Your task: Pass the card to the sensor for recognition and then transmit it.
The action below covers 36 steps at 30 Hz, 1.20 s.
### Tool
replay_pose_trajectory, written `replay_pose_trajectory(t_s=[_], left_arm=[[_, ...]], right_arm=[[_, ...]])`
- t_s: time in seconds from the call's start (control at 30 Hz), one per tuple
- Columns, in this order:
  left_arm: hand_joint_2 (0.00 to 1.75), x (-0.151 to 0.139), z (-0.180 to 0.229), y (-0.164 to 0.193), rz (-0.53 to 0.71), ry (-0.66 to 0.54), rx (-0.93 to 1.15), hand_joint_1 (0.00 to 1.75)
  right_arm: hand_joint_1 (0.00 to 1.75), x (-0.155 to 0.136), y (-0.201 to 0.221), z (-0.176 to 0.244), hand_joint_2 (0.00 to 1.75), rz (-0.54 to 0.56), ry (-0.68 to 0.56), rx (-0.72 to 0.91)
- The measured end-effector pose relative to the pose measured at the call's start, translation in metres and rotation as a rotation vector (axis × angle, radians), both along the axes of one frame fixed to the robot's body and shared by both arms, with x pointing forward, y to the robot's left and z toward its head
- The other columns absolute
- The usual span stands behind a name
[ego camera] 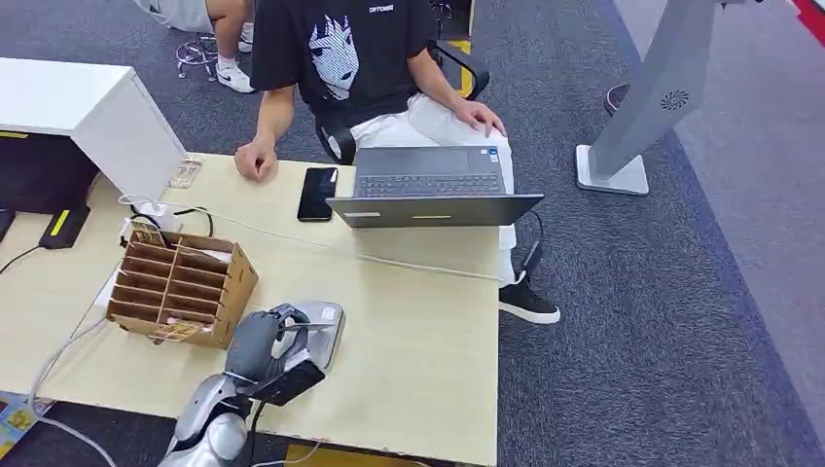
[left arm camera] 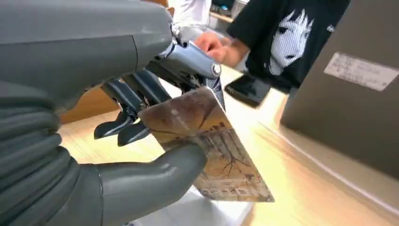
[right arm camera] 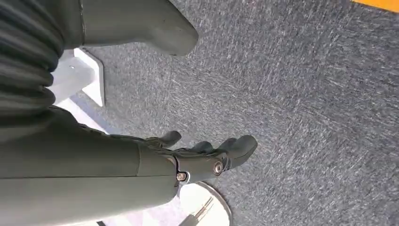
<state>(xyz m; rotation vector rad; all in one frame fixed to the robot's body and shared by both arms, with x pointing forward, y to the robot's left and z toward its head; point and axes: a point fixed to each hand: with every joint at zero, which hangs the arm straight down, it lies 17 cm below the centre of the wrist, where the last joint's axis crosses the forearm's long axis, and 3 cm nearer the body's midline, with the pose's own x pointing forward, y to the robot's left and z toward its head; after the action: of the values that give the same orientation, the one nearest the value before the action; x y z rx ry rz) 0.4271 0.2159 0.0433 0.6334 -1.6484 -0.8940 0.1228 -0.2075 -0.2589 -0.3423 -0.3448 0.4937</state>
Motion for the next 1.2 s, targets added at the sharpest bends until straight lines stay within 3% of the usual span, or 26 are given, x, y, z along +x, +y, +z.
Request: replay_pose_trajectory(t_s=[0.4,0.57,0.7,0.83,0.97,1.1,1.2], left_arm=[[1.75,-0.001,-0.007,0.006,0.008,0.009,0.021,1.75],[1.75,0.0,0.01,0.013,0.044,-0.096,0.058,1.75],[1.75,0.003,0.057,0.028,0.111,-0.282,0.073,1.75],[1.75,-0.007,0.153,0.031,0.123,-0.611,0.08,1.75],[1.75,-0.043,0.249,0.034,0.121,-0.942,0.067,1.75],[1.75,-0.074,0.31,0.062,0.229,-1.12,0.063,1.75],[1.75,-0.088,0.33,0.072,0.274,-1.181,0.067,1.75]], right_arm=[[0.0,0.0,0.0,0.0,1.75,0.001,-0.002,0.001],[0.0,0.0,0.0,0.0,1.75,-0.001,0.0,0.002],[0.0,-0.002,-0.001,-0.001,1.75,-0.007,0.012,-0.004],[0.0,-0.002,-0.001,-0.001,1.75,0.0,0.017,-0.009],[0.0,-0.001,0.0,0.0,1.75,0.016,0.017,-0.013],[0.0,-0.001,0.001,0.0,1.75,0.035,0.019,-0.015],[0.0,0.0,0.002,0.0,1.75,0.04,0.019,-0.013]])
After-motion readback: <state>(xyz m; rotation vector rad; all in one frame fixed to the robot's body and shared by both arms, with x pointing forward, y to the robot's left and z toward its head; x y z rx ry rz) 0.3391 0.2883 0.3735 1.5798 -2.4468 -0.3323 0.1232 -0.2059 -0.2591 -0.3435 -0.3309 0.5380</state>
